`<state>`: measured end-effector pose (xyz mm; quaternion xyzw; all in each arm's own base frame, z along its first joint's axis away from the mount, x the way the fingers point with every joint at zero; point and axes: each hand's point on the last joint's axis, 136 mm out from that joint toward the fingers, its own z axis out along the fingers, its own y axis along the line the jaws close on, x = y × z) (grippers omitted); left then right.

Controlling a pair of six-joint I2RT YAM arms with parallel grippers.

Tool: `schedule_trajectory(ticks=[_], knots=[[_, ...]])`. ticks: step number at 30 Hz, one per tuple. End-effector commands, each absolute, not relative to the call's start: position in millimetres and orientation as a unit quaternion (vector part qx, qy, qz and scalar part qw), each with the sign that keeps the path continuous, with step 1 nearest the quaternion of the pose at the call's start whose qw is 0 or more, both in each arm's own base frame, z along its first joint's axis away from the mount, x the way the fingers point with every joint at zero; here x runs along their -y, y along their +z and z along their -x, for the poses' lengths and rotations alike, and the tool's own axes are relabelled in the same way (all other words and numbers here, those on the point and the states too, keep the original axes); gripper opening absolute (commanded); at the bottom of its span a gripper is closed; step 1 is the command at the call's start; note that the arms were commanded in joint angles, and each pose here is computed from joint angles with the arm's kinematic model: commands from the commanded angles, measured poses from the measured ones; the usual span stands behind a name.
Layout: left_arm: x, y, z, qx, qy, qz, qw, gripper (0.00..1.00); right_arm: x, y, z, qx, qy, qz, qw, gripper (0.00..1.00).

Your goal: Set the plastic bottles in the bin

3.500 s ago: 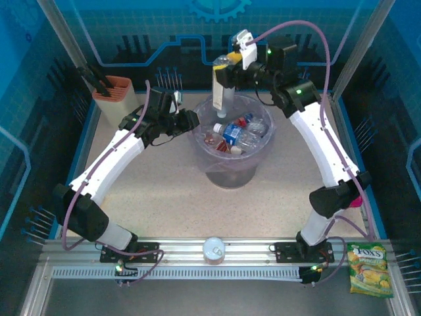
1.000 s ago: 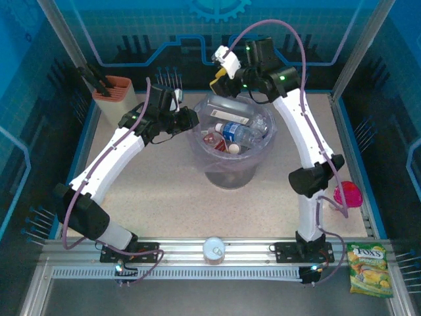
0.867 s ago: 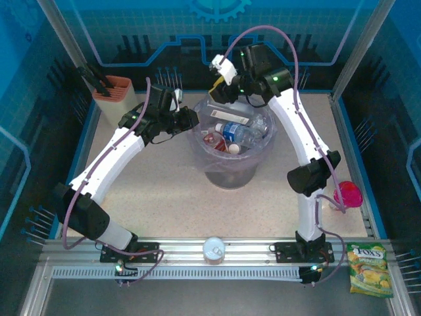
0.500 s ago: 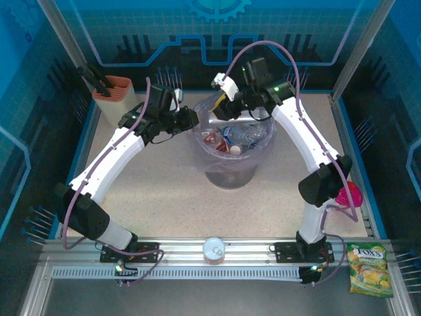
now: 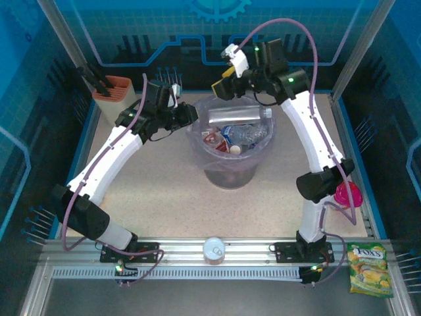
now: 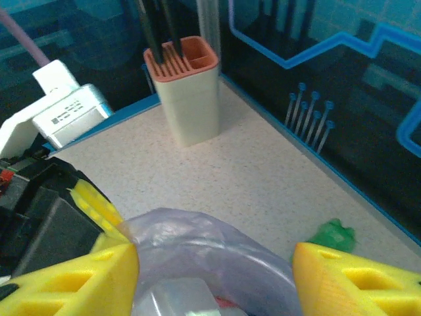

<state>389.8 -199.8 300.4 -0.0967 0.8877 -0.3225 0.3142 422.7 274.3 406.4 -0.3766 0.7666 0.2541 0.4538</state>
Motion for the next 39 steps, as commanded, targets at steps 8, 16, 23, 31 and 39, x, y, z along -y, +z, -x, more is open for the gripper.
schedule_trajectory(ticks=[8, 16, 23, 31, 39], knots=[[201.1, 309.6, -388.8, -0.885, -0.326, 0.082, 0.321, 0.25, -172.2, 378.1, -394.9, -0.85, 0.174, 0.269, 0.418, 0.64], [203.1, 308.0, -389.3, -0.885, -0.332, 0.083, 0.316, 0.24, -190.1, 346.5, -385.2, -0.855, 0.233, 0.261, 0.384, 0.57], [204.4, 310.5, -388.4, -0.883, -0.335, 0.08, 0.319, 0.24, -228.1, 336.0, -392.9, -0.842, 0.285, 0.269, 0.37, 0.52], [199.6, 325.4, -385.9, -0.878, -0.329, 0.067, 0.341, 0.4, -223.3, 371.1, -399.4, -0.83, 0.256, 0.279, 0.409, 0.55], [195.3, 343.4, -390.9, -0.872, -0.322, 0.058, 0.363, 0.56, -259.2, 373.7, -400.4, -0.817, 0.265, 0.317, 0.402, 0.57]])
